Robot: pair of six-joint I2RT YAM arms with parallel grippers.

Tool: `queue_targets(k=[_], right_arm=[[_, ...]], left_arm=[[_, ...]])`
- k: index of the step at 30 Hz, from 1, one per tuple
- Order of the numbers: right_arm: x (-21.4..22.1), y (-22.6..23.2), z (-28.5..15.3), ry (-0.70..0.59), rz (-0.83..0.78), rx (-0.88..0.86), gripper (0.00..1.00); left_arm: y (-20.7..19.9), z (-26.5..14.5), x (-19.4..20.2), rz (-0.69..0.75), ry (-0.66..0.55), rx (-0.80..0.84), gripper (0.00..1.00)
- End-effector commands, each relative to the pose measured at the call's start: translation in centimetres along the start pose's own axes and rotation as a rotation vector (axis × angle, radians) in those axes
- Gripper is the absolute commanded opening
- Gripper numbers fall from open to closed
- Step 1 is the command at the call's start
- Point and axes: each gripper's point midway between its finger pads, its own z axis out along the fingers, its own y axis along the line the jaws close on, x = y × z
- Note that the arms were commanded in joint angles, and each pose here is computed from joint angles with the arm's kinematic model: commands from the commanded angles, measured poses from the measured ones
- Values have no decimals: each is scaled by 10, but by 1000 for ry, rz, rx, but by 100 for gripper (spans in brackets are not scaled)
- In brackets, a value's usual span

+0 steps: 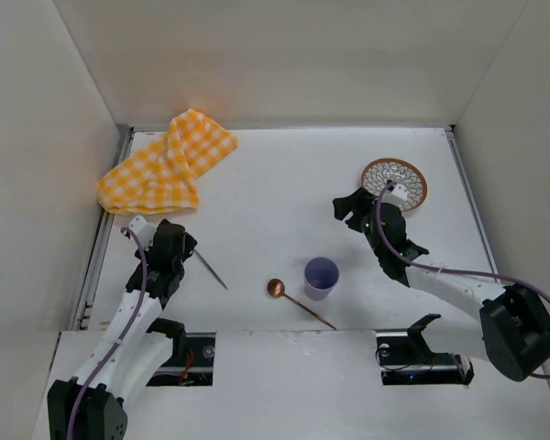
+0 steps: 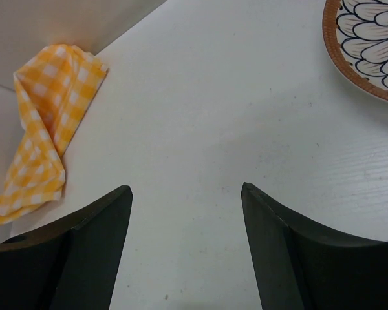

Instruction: Set the dinner table for one person

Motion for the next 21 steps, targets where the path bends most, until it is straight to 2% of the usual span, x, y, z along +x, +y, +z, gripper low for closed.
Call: queue_targets(k=[1, 9, 11, 13, 15, 16, 19, 21], right_arm=[[-14, 16, 3, -43, 21, -49, 75], [-7, 15, 8, -22, 13, -45, 72], [-5, 16, 8, -8, 10, -49, 62], [-6, 19, 8, -5, 2, -59, 39], [-7, 19, 7, -6, -2, -60, 24], [-7, 19, 6, -5, -3, -59, 20], [-7, 20, 6, -2, -7, -56, 19], [-6, 19, 7, 1, -10, -55, 23]], left_arm=[[-15, 1, -7, 14, -13, 36, 59], [-56, 13, -31, 89, -81, 98, 59], [-68, 19, -42, 116, -116, 101, 59], [-85, 26, -53, 155, -146, 103, 59], [-99, 34, -61, 179, -163, 92, 59], [-107, 39, -64, 197, -165, 85, 59], [-127, 58, -67, 247, -169, 52, 60], [-139, 75, -67, 275, -164, 39, 60]])
